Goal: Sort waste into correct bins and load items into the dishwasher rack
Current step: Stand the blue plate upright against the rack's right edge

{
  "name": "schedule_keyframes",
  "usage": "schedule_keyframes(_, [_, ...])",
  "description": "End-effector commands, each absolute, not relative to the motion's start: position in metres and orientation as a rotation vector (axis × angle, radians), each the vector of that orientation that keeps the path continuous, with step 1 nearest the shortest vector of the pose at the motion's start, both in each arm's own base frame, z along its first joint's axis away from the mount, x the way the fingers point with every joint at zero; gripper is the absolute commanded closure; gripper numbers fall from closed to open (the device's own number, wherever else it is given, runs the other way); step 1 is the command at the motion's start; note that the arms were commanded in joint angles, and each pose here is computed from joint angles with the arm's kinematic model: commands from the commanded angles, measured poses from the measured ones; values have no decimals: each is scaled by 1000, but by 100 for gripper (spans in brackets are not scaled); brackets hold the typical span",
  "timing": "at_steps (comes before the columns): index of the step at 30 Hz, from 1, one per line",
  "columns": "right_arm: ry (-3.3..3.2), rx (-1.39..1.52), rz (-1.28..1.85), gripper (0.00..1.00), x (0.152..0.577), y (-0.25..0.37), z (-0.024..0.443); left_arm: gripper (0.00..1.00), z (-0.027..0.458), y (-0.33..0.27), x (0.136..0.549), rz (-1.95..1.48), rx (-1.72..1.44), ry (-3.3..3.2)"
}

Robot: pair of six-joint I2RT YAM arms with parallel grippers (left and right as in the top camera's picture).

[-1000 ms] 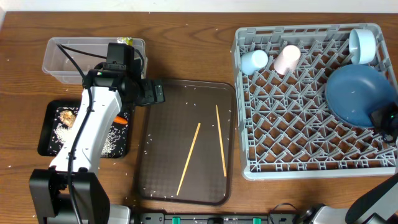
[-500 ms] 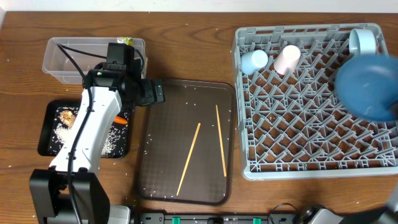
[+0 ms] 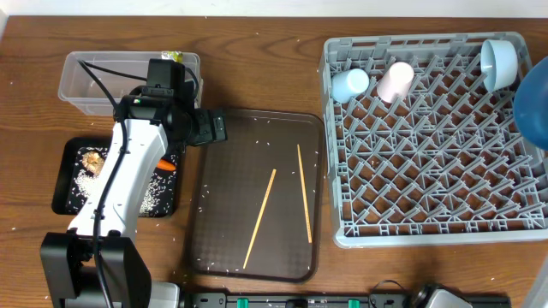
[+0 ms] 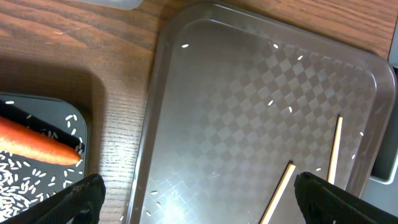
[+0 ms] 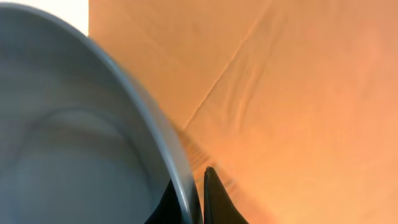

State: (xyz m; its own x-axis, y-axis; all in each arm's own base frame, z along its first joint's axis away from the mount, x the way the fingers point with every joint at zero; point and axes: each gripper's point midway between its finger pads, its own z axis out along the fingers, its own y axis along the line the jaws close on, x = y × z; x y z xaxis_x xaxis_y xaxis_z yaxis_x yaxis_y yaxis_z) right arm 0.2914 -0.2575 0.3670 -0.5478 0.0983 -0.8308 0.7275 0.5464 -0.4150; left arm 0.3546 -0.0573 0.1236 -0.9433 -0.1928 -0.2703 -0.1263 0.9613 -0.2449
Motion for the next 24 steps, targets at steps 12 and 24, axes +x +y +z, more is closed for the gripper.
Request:
schedule_keyframes(12, [2169,-180,-1525,99,372,-251,361,2,123,-54,353,-304,-235,2819])
schedule_keyframes(24, [2209,-471,-1519,99,419,-253,317,2,123,-54,353,-304,-235,2818])
